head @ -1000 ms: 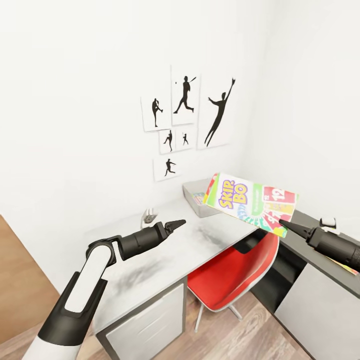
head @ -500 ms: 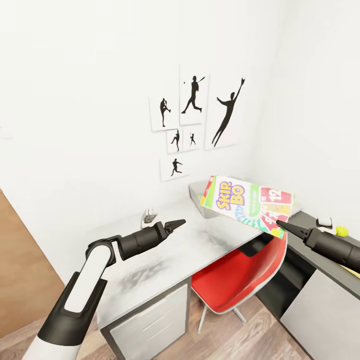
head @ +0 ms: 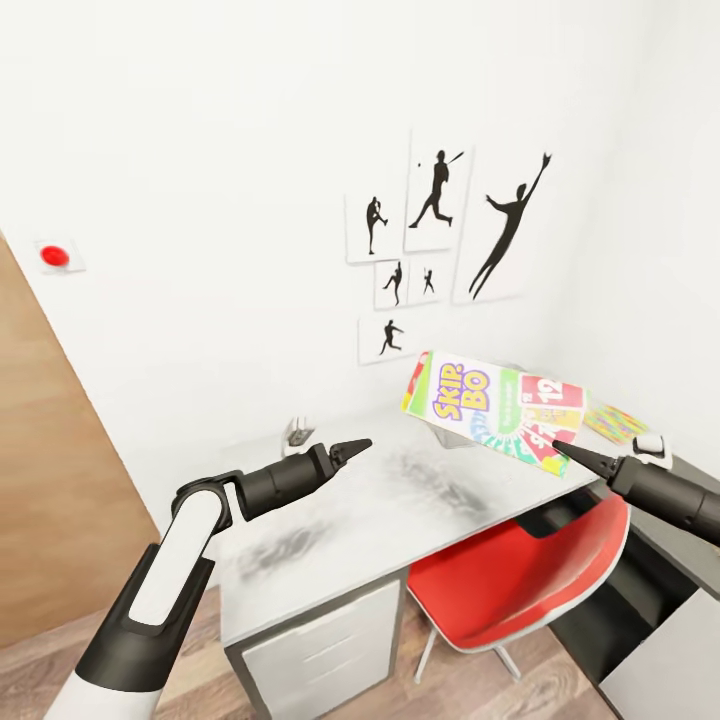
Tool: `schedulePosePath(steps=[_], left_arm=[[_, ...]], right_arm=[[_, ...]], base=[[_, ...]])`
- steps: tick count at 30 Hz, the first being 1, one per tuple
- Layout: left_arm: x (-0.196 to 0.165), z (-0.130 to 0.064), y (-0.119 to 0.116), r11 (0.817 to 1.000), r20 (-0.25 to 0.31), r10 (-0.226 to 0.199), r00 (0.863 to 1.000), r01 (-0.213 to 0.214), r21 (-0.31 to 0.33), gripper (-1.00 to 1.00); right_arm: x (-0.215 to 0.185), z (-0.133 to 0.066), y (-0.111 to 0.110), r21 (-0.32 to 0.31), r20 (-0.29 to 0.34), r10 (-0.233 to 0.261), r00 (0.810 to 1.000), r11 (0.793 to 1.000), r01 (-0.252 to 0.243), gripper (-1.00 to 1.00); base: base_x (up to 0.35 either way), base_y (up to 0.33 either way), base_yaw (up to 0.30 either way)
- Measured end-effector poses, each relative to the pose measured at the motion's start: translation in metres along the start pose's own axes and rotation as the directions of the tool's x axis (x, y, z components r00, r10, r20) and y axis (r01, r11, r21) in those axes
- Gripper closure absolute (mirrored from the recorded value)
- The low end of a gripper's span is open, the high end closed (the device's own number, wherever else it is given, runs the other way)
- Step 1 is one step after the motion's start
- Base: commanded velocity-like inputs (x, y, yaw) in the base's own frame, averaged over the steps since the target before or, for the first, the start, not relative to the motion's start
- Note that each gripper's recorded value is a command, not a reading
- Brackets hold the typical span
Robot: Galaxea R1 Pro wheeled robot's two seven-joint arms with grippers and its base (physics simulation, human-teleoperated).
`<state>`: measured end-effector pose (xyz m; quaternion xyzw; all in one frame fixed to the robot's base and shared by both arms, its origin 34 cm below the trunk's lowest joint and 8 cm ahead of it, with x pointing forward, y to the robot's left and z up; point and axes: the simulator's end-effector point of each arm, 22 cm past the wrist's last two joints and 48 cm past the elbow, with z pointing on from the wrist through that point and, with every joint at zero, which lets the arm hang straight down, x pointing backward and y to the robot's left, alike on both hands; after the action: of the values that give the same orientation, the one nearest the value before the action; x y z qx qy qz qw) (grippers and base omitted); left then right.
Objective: Put all the toys in the child's room - the three board games (two on the bed and one on the table), the two jigsaw puzzles on the table, and the tennis ball on the table - inside the toy box on the table in the child's room.
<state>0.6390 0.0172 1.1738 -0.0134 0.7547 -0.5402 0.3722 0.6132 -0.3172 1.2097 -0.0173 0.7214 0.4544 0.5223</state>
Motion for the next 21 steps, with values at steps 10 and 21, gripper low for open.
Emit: schedulePosePath(steps=[10,21], left_arm=[[-0.0003,-0.0002,0.0003,1.000,0.001,0.000,1.000,0.000,-0.001,-1.00],[-0.0005,-0.0003,-0.0001,1.000,0.001,0.000,1.000,0.000,0.001,-1.00]], right_arm=[[-0.0009,-0.0011,-0.0009,0.004,0.001,-0.003,1.000,1.000,0.003,1.00],[-0.0024,-0.0030,-0.0019,0.009,0.002,-0.006,1.000,1.000,0.006,1.00]], base=[[0.156,-0.216,0.079],[0.167,-0.232,0.006]])
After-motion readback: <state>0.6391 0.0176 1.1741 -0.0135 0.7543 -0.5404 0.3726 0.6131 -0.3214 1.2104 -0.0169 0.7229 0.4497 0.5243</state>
